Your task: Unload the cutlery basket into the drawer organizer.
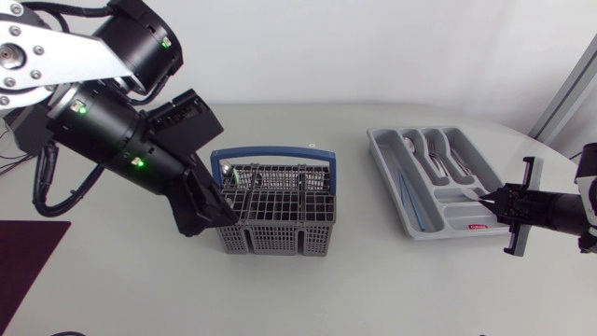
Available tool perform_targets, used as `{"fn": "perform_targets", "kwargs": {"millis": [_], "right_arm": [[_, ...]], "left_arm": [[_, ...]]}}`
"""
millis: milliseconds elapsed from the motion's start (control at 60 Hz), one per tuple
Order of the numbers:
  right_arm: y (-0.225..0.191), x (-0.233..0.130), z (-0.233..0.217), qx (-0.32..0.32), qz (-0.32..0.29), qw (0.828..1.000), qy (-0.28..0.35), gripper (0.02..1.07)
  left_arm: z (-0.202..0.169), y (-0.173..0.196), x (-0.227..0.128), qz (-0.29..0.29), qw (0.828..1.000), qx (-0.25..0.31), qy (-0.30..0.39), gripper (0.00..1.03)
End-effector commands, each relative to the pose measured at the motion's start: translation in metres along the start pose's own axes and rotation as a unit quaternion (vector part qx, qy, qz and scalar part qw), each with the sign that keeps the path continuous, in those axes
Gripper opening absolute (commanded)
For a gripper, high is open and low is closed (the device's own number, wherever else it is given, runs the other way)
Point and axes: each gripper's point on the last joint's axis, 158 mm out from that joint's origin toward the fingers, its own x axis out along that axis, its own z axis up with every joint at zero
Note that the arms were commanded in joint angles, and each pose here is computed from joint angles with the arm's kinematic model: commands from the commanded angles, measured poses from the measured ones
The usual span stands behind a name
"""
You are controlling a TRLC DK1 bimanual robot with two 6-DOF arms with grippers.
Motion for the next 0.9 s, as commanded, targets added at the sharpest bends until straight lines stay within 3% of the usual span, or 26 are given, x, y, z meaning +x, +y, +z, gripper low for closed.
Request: {"fn": "perform_targets", "kwargs": {"millis": [0,333,433,500,533,600,767,883], "right_arm": [[0.003,0.011,-0.012,-0.030,0.007,0.999,0.014,0.08],[0.039,0.033,-0.022,-0.104,0.017,0.993,0.059,0.09],[0.049,0.033,-0.019,-0.107,0.028,0.992,0.062,0.27],[0.051,0.030,-0.019,-0.112,0.029,0.991,0.067,0.50],[0.050,0.028,-0.019,-0.113,0.027,0.991,0.069,0.56],[0.045,0.023,-0.018,-0.114,0.019,0.991,0.072,0.58],[0.022,0.003,-0.011,-0.115,0.002,0.991,0.073,0.79],[-0.003,-0.019,0.016,-0.066,-0.001,0.996,0.054,0.91]], "left_arm": [[-0.011,0.000,0.000,0.000,1.000,0.005,0.012,0.97],[-0.012,0.001,-0.001,0.000,1.000,0.006,0.014,0.97],[-0.013,0.001,-0.001,0.000,1.000,0.007,0.015,0.97],[-0.014,0.001,0.000,0.000,1.000,0.007,0.016,0.97],[-0.014,0.001,0.000,0.000,1.000,0.007,0.016,0.97],[-0.014,0.001,0.000,0.000,1.000,0.007,0.017,0.97],[-0.017,0.002,0.000,0.000,1.000,0.007,0.018,0.97],[-0.020,0.003,-0.001,0.002,1.000,0.005,0.019,0.97]]}}
